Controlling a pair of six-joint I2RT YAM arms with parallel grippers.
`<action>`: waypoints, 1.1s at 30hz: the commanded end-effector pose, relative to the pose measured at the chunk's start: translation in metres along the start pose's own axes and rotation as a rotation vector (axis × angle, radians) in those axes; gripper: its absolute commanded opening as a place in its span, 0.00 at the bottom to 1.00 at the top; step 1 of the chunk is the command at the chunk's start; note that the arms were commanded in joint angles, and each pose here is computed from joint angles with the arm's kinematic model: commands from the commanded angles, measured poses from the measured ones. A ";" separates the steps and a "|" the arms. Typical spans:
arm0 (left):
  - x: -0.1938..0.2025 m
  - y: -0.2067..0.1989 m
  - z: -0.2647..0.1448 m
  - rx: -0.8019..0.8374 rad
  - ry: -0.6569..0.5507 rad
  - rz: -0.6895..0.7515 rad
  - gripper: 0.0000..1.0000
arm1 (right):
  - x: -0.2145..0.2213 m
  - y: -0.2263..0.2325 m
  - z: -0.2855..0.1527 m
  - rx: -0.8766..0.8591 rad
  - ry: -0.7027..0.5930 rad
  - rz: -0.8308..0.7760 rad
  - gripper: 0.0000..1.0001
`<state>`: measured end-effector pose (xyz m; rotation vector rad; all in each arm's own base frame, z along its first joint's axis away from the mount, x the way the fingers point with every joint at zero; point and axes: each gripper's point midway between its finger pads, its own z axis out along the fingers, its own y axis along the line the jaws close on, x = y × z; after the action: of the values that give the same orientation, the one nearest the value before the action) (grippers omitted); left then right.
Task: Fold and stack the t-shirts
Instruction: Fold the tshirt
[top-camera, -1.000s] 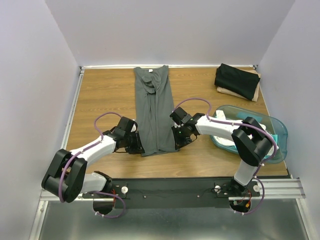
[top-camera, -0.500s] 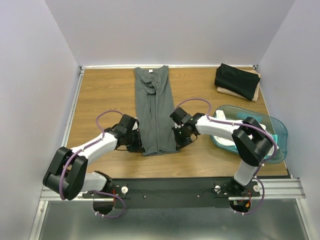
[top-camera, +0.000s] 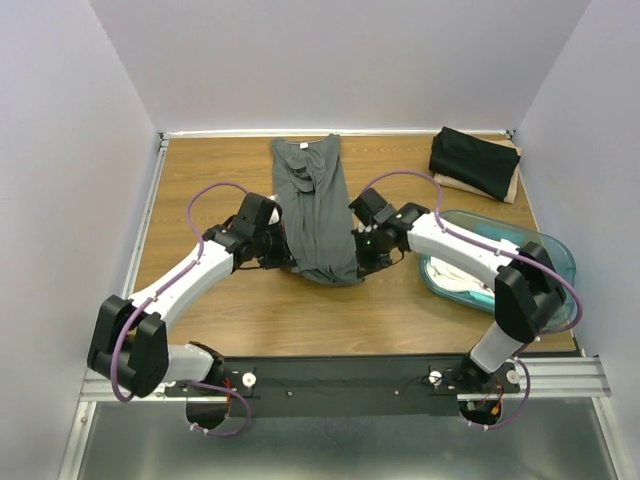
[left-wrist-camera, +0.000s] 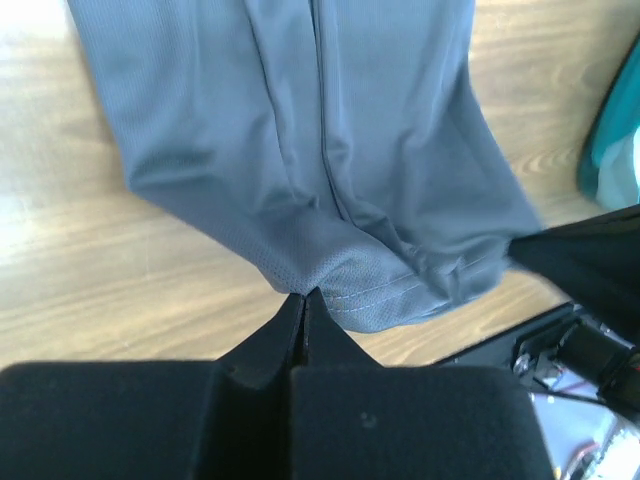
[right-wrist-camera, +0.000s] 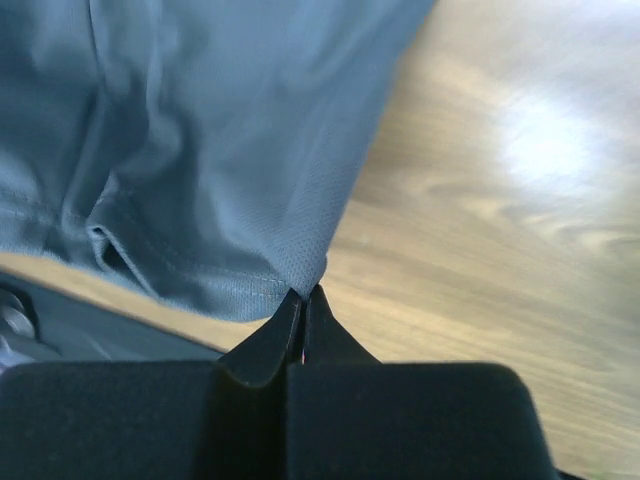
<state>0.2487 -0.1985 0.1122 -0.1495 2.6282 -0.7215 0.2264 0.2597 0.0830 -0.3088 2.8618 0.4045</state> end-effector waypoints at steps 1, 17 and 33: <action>-0.014 0.011 0.005 -0.062 -0.018 0.012 0.00 | -0.033 -0.027 -0.010 0.082 -0.063 0.050 0.00; -0.103 0.009 0.056 0.001 -0.135 -0.019 0.00 | -0.164 -0.052 0.018 0.169 -0.231 0.002 0.00; -0.179 0.035 0.091 0.029 -0.211 -0.037 0.00 | -0.242 -0.060 0.047 0.154 -0.312 -0.032 0.01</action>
<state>0.4353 -0.1665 0.0920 -0.3049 2.4358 -0.6716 0.4608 0.2655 0.1033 -0.2171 2.5635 0.2462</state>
